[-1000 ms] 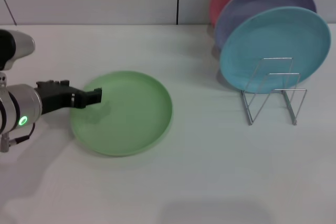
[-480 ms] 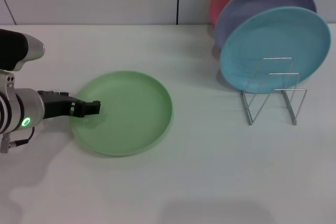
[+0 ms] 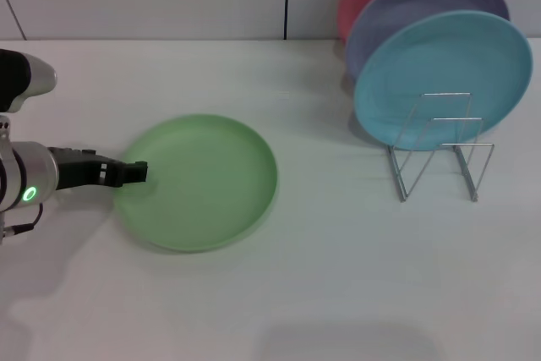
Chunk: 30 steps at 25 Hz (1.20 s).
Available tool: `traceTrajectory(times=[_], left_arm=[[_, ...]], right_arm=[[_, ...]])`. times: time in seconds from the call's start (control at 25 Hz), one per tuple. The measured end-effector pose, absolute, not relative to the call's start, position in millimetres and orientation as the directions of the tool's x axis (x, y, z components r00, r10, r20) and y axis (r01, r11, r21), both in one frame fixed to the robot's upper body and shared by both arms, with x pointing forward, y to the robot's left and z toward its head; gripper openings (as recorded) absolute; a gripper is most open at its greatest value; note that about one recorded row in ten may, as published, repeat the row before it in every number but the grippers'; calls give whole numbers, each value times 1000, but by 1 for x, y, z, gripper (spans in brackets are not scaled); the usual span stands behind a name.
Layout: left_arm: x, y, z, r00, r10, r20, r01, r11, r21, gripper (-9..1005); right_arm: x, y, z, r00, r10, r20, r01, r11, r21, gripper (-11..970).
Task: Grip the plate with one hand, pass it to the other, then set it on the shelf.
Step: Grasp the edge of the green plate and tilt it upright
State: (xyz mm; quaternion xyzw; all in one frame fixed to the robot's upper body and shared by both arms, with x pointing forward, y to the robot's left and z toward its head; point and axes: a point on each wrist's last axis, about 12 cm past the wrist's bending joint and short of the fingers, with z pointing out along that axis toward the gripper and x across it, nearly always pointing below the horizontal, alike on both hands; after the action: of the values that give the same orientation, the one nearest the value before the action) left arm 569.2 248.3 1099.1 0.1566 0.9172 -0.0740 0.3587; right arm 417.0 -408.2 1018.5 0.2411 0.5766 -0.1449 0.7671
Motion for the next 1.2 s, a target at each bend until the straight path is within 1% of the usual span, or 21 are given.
traceTrajectory(times=[0.64, 1.2], left_arm=[[566, 249, 1092, -726, 242, -644, 342, 939, -34, 859], [568, 247, 1088, -741, 254, -621, 351, 936, -36, 811]], right_arm=[[417, -408, 1018, 291, 55, -955, 501, 842, 201, 825], [418, -408, 1019, 292, 55, -955, 500, 842, 202, 825]])
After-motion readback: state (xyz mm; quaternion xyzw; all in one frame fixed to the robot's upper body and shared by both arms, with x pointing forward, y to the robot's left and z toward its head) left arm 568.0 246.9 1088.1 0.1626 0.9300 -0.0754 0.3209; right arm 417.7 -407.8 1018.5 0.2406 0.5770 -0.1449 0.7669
